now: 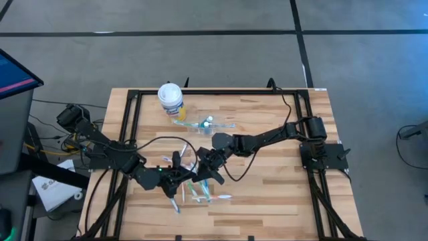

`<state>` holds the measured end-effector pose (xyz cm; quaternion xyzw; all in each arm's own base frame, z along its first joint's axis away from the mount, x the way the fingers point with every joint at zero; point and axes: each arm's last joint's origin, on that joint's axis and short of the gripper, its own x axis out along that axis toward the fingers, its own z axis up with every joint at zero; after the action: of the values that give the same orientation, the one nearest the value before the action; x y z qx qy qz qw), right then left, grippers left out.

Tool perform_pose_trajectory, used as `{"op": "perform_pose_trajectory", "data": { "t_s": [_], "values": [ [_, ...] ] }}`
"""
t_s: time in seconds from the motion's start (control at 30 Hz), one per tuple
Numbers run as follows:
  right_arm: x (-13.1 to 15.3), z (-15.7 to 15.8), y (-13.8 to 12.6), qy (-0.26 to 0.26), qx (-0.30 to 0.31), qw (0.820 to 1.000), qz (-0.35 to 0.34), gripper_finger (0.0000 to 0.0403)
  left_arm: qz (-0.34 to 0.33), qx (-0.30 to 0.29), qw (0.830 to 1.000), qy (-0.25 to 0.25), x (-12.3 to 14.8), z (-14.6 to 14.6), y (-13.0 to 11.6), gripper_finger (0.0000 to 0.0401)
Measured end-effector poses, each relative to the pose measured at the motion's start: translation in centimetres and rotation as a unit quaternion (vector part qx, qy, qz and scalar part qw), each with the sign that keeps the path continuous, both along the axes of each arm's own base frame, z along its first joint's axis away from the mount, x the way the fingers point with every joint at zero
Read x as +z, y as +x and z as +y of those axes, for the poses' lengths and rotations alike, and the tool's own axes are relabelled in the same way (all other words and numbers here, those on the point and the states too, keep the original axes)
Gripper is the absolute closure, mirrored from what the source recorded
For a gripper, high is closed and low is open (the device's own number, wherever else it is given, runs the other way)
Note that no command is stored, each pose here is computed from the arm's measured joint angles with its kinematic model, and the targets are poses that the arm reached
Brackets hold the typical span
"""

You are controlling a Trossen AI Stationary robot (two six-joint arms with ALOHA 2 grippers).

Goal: Pick & Place toothbrushing station
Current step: Put the green toothbrush into the transparent organizer

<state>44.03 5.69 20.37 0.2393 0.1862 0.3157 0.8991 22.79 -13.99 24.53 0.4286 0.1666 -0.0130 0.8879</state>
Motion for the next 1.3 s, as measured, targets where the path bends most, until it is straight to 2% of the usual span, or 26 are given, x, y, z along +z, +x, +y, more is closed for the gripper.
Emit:
{"op": "perform_pose_trajectory", "data": {
  "t_s": [0.17,0.5,0.6,0.77,1.0,1.13,1.3],
  "values": [
    [0.0,0.0,0.0,-0.005,-0.001,1.000,-0.004,0.0381,-0.006,0.014,1.000,-0.023,0.0,0.0,0.0,0.0401],
    [0.0,-0.1,0.0,-0.022,-0.009,1.000,-0.013,0.0393,-0.028,0.060,0.995,-0.077,0.2,0.1,0.0,0.0396],
    [-0.1,-0.1,0.0,-0.027,-0.011,0.999,-0.014,0.0393,-0.036,0.074,0.992,-0.096,0.3,0.2,0.0,0.0381],
    [-0.2,-0.3,0.0,-0.035,-0.018,0.999,-0.013,0.0393,-0.053,0.104,0.987,-0.109,0.5,0.2,-0.2,0.0332],
    [-0.3,-0.7,0.0,-0.045,-0.022,0.999,-0.010,0.0393,-0.085,0.112,0.975,-0.169,2.0,0.3,-1.3,0.0274],
    [0.6,-0.8,-0.3,-0.060,-0.030,0.998,-0.017,0.0393,-0.100,0.123,0.965,-0.207,2.5,0.6,-1.7,0.0262],
    [2.6,-0.8,-1.6,-0.119,-0.060,0.991,-0.012,0.0393,-0.106,0.129,0.957,-0.237,2.6,0.6,-1.7,0.0262]
  ]
}}
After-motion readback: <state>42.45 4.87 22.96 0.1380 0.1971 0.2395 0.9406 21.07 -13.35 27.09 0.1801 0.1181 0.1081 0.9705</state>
